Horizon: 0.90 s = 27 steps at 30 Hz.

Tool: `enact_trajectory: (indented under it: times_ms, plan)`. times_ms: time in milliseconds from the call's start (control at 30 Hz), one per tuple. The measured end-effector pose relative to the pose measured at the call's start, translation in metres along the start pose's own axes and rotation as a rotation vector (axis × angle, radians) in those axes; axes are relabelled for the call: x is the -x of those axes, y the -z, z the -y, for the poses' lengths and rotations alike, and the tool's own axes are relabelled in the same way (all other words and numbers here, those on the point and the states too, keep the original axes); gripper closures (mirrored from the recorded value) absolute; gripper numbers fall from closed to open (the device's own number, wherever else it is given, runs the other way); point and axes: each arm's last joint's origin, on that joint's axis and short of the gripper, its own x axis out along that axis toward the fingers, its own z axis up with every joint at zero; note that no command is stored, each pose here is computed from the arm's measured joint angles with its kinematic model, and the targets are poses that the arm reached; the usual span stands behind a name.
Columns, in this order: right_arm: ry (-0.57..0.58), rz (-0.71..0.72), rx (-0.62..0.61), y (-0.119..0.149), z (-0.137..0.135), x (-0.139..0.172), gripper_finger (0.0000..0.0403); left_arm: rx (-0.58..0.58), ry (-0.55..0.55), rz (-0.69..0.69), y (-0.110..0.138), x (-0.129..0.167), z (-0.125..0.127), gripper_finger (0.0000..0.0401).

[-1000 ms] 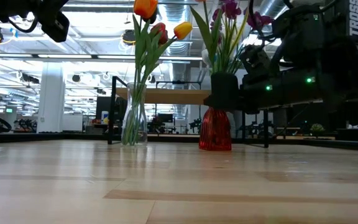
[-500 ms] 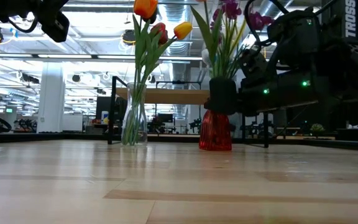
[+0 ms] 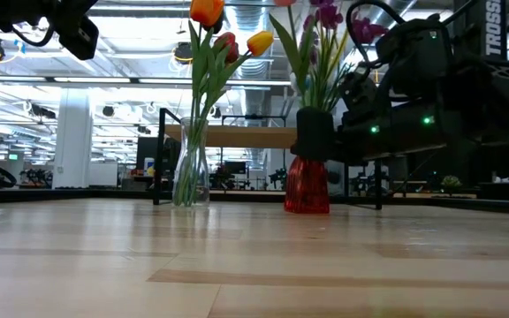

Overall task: Pick and place flowers into a vace then onto a shelf
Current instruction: Put the red vase with flowers on the shelf

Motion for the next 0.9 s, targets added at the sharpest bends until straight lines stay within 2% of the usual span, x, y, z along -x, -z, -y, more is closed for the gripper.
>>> enact_trajectory:
  times_ms: [200, 600, 700, 900]
  plan:
    - [0.0, 0.0, -0.005, 0.0, 0.0001, -0.0001, 0.016, 0.0, 0.0, 0.0, 0.0, 0.0, 0.0, 0.0246]
    - [-0.005, -0.001, -0.004, 0.0001, -0.0004, 0.0005, 0.0277, 0.0, 0.0, 0.0, 0.0, 0.0, 0.0, 0.0246]
    - [-0.005, -0.001, -0.004, 0.0001, -0.0005, 0.0006, 0.0278, 0.0, 0.0, 0.0, 0.0, 0.0, 0.0, 0.0246]
    - [-0.005, 0.0, -0.03, 0.0, -0.0005, 0.0006, 0.0234, 0.0, 0.0, 0.0, 0.0, 0.0, 0.0, 0.0246]
